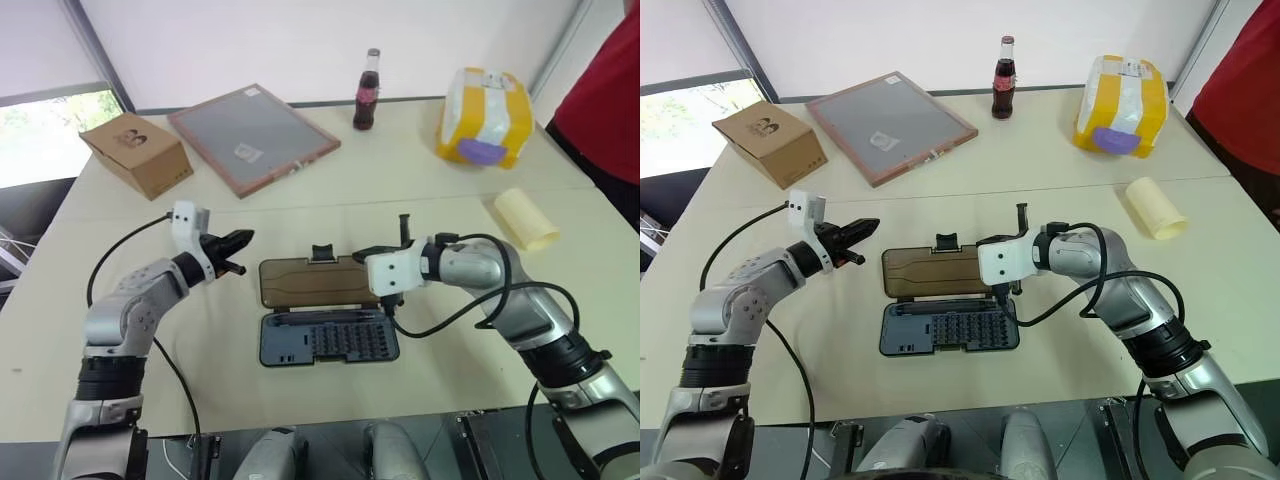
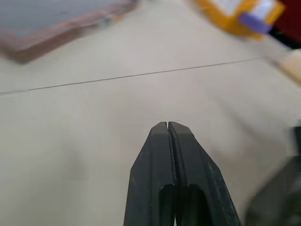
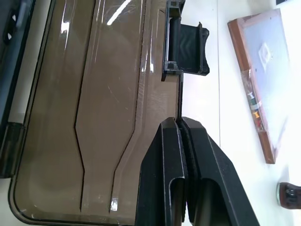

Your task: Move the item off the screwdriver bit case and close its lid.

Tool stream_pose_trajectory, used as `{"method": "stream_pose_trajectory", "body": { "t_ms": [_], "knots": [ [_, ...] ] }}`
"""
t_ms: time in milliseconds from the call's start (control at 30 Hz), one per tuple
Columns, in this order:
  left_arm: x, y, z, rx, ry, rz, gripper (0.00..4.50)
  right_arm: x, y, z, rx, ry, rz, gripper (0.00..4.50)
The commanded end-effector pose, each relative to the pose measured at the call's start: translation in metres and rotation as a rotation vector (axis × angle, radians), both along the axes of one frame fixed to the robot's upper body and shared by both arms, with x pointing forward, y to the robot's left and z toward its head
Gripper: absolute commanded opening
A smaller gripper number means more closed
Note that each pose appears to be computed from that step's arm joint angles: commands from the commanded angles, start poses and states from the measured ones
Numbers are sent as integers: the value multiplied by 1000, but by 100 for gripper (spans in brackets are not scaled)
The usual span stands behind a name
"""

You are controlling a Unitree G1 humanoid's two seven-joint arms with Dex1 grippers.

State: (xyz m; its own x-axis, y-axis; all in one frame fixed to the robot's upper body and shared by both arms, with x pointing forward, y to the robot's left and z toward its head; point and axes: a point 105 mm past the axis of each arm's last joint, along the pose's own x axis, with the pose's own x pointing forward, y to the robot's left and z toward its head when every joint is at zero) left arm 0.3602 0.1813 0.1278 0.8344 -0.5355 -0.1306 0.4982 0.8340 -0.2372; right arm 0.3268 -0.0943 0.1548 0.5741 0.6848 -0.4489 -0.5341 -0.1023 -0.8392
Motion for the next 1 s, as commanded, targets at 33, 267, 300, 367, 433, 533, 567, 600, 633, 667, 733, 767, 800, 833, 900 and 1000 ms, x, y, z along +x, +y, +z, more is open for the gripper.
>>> {"method": "stream_pose_trajectory", "body": {
  "t_ms": [33, 267, 300, 367, 433, 533, 567, 600, 633, 667, 733, 767, 800, 833, 900, 1000],
  "knots": [
    [-1, -8, 5, 54, -33, -67, 0, 0, 2, 12, 12, -47, 8, 0],
    [-28, -33, -15, 24, 87, -307, 0, 3, 1, 15, 18, -57, -15, 0],
    [-30, -34, -15, 24, 87, -317, 0, 3, 1, 15, 19, -57, -17, 0],
    [-32, -34, -16, 26, 91, -326, 0, 3, 1, 15, 20, -57, -20, 0],
    [-32, -34, -16, 28, 93, -329, 0, 4, 1, 16, 23, -56, -25, 0],
    [-32, -34, -16, 28, 95, -329, 0, 5, 1, 19, 50, -51, -42, 43],
    [-31, -35, -16, 29, 95, -330, 0, 5, 2, 20, 59, -50, -45, 58],
    [-31, -35, -16, 31, 94, -330, 0, 5, 2, 21, 67, -48, -49, 85],
    [-31, -35, -16, 32, 93, -332, 0, 4, 3, 23, 72, -44, -51, 136],
    [-31, -36, -15, 33, 92, -335, 0, 3, 3, 24, 74, -44, -53, 177],
    [-30, -36, -14, 36, 89, -339, 0, 2, 4, 31, 85, -59, -62, 286],
    [-30, -37, -14, 37, 86, -343, 0, -1, 4, 37, 93, -64, -68, 335],
    [-29, -37, -13, 40, 83, -347, 0, -4, 3, 44, 105, -62, -79, 387],
    [-28, -38, -11, 41, 78, -352, 0, -9, 0, 53, 124, -40, -101, 433],
    [-27, -39, -6, 37, 66, -368, 0, -24, -11, 68, 160, 43, -139, 433],
    [-27, -43, 3, 26, 47, -424, 0, -52, -29, 83, 216, 244, -192, 433]
  ]
}}
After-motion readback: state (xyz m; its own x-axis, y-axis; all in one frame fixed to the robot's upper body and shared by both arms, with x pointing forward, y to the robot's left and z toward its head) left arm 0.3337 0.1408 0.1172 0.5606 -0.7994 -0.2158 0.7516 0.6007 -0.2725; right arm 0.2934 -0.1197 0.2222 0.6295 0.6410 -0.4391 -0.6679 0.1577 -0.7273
